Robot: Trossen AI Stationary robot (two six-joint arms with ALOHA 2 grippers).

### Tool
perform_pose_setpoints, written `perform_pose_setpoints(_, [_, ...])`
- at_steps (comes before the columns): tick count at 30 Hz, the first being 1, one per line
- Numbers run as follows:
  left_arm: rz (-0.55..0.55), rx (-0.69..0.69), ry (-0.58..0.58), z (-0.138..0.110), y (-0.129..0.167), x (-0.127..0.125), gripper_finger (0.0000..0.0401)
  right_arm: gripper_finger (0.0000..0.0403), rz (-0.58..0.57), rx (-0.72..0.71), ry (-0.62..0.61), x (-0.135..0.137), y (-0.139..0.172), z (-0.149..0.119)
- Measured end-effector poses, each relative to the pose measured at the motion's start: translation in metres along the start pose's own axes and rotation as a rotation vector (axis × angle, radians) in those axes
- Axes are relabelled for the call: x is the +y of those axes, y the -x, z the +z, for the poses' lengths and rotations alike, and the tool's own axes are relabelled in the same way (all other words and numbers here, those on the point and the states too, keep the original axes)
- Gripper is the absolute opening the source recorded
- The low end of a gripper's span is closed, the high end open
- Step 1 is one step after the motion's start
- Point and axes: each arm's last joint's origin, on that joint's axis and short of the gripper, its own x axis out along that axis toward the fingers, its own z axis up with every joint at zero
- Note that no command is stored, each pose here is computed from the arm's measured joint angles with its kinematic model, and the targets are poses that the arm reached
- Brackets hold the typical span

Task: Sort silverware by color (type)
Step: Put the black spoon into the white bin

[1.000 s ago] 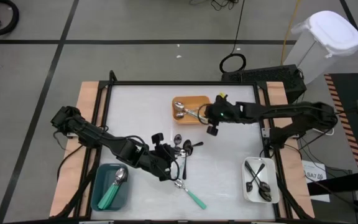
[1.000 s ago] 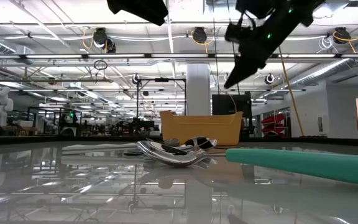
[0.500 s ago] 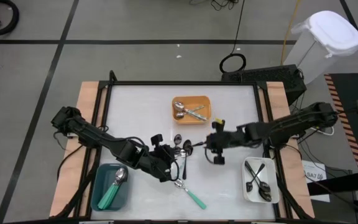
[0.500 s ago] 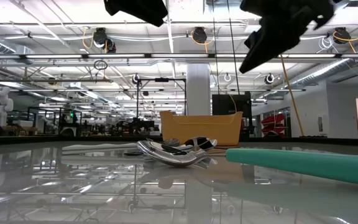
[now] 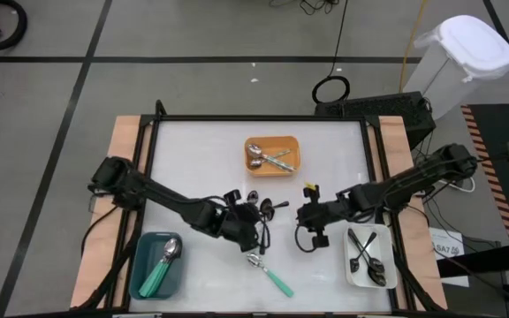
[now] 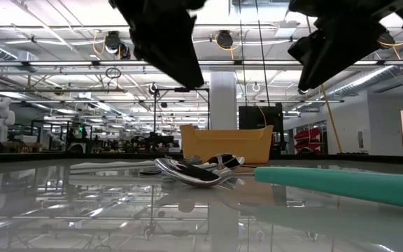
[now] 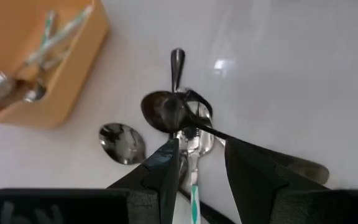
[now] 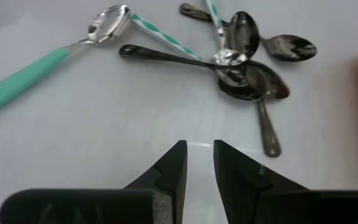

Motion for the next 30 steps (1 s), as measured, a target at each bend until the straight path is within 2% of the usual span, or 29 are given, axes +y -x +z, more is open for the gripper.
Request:
perform_pose_setpoints(8, [-0.026,0.051,0.088,-0.009,-0.035,-0.009,0.0131,0.0073,0.023,-0.003,-0.094,0.014,0.002,-0.002])
perform_pose_setpoints(14, [-0.063,0.053,0.161,-0.016,-0.056,-0.022,0.0131,0.0073,-0.02,-0.031,-0.169,0.031,0.006,-0.006])
perform_pose_setpoints(19, [-0.083,0.06,0.2,-0.019,-0.052,-0.027,0.0131,0.0073,-0.026,-0.059,-0.208,0.047,0.011,-0.01])
perform_pose_setpoints(30, [-0.042,-0.045,0.277,-0.022,-0.057,-0.04,0.0131,0.0073,-0.047,-0.202,-0.25,0.071,0.02,-0.01])
